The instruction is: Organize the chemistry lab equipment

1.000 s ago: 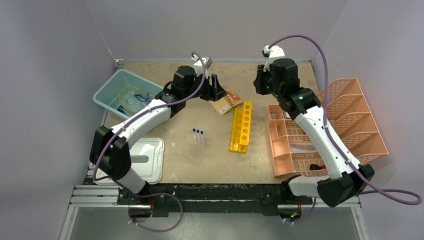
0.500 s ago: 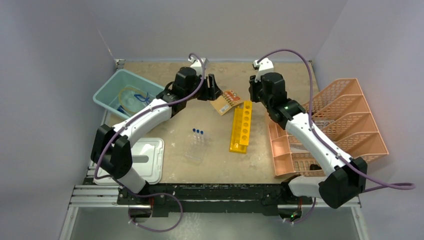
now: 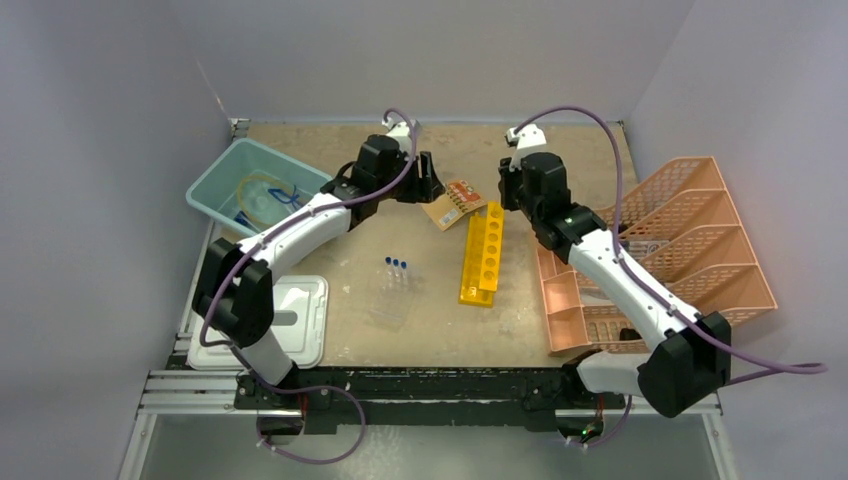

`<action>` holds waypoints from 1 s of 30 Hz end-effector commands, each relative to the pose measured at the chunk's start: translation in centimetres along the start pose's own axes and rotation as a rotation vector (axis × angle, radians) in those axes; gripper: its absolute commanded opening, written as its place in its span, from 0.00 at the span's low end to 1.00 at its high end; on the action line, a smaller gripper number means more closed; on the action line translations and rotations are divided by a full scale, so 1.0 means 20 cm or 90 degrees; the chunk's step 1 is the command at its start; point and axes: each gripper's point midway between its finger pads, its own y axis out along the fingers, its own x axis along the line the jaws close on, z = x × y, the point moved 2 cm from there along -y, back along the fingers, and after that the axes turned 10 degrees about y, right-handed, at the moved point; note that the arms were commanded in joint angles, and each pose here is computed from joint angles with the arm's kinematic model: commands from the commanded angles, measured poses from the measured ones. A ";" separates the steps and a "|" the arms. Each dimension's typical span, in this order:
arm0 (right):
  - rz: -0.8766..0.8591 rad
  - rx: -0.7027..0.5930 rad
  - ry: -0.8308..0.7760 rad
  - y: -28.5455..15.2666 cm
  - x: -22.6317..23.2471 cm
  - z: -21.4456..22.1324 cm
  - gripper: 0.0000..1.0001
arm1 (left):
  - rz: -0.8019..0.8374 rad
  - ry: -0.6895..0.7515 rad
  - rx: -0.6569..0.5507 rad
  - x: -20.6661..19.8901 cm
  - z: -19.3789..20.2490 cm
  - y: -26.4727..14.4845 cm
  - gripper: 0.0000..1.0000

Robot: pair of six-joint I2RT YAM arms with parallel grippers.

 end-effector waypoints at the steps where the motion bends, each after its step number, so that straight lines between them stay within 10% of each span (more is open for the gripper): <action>1: 0.009 -0.019 0.021 -0.03 -0.01 -0.01 0.09 | 0.017 0.003 -0.045 -0.03 -0.15 -0.01 0.56; 30: 0.094 -0.050 -0.011 0.18 -0.13 0.17 0.08 | 0.021 -0.008 -0.021 -0.08 -0.27 0.02 0.56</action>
